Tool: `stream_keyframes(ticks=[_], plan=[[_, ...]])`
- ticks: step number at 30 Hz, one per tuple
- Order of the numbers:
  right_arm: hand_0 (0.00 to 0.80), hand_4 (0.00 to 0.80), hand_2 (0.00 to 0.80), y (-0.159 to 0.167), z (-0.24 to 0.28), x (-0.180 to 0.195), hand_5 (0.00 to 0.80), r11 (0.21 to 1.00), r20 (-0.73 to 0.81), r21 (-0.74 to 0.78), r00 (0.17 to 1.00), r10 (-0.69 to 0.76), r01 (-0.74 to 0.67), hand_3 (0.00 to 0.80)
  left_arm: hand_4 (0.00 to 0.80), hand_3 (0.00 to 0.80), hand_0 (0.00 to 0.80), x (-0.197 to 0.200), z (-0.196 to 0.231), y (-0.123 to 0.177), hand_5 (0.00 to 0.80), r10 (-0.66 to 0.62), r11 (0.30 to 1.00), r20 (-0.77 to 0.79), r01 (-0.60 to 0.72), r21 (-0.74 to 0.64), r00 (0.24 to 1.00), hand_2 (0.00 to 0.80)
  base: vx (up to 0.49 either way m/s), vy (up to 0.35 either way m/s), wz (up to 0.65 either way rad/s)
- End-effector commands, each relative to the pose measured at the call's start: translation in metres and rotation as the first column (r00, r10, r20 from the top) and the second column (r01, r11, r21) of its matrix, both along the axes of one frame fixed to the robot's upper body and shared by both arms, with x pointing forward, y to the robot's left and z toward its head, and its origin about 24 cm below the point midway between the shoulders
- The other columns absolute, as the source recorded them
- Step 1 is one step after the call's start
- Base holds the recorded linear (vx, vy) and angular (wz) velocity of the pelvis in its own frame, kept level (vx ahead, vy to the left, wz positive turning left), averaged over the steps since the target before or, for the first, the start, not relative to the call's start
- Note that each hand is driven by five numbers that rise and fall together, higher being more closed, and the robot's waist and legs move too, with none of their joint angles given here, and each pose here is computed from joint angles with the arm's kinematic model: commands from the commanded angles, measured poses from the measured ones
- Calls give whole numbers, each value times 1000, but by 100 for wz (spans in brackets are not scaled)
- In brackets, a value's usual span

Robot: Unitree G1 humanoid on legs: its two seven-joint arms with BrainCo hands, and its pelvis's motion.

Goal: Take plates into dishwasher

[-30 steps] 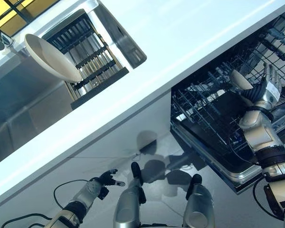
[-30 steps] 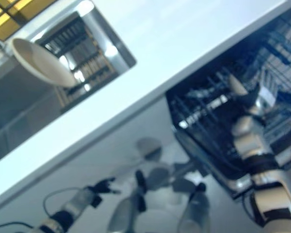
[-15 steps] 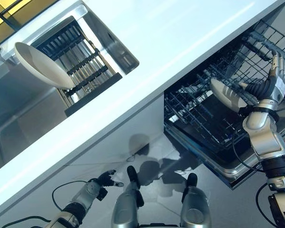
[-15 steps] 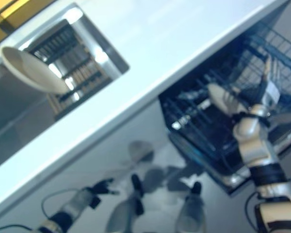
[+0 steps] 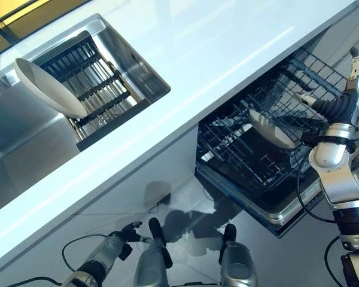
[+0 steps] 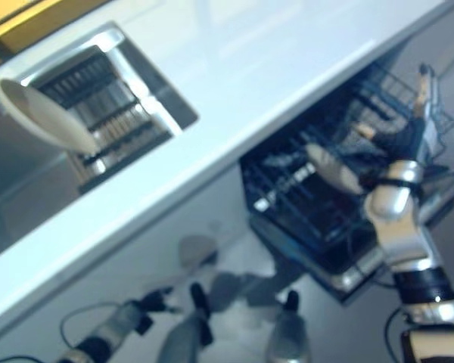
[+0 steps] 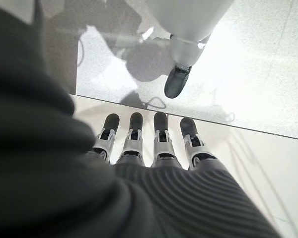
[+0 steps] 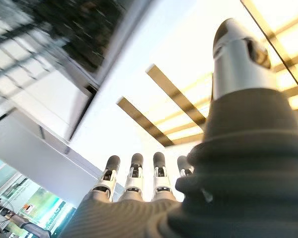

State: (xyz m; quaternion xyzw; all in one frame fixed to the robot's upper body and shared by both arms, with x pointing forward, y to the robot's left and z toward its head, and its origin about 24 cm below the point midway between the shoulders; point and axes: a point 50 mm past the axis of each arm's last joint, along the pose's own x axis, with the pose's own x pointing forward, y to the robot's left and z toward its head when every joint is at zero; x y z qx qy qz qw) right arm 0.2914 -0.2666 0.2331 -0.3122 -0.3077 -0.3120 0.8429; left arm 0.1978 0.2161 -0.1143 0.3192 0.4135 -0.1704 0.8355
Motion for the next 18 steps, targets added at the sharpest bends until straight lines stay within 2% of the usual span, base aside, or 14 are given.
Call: stream_keyframes(ticks=[1,5,8,10,11,12,18], plan=[[0,0,0,17,53,-28,0,988,308,-91,940,149,-127,0,0,0,0,-6,-4,6,0,38,999,-10,-38,19,999,0,59,97,-4],[0,0,0,26,76,-43,0,962,340,-226,913,227,-155,0,0,0,0,-18,-11,5,0,61,998,-43,-60,5,997,0,77,121,-3],[0,0,0,31,83,-47,0,932,306,-267,895,324,-246,0,0,0,0,-29,-17,5,0,85,996,-71,-85,1,994,0,105,171,3],[0,0,0,34,83,-47,0,907,264,-232,875,406,-351,0,0,0,0,-37,-21,6,0,110,994,-91,-110,0,990,0,103,182,4],[0,0,0,34,83,-47,0,907,264,-232,875,406,-351,0,0,0,0,-37,-21,6,0,110,994,-91,-110,0,990,0,141,245,3],[0,0,0,37,76,-44,0,878,217,-165,852,476,-449,0,0,0,0,-45,-25,7,0,138,990,-112,-138,3,984,0,136,241,3],[0,0,0,57,50,-33,0,728,135,53,727,673,-684,0,0,0,0,-57,-29,14,0,210,978,-140,-210,18,968,0,127,273,3]])
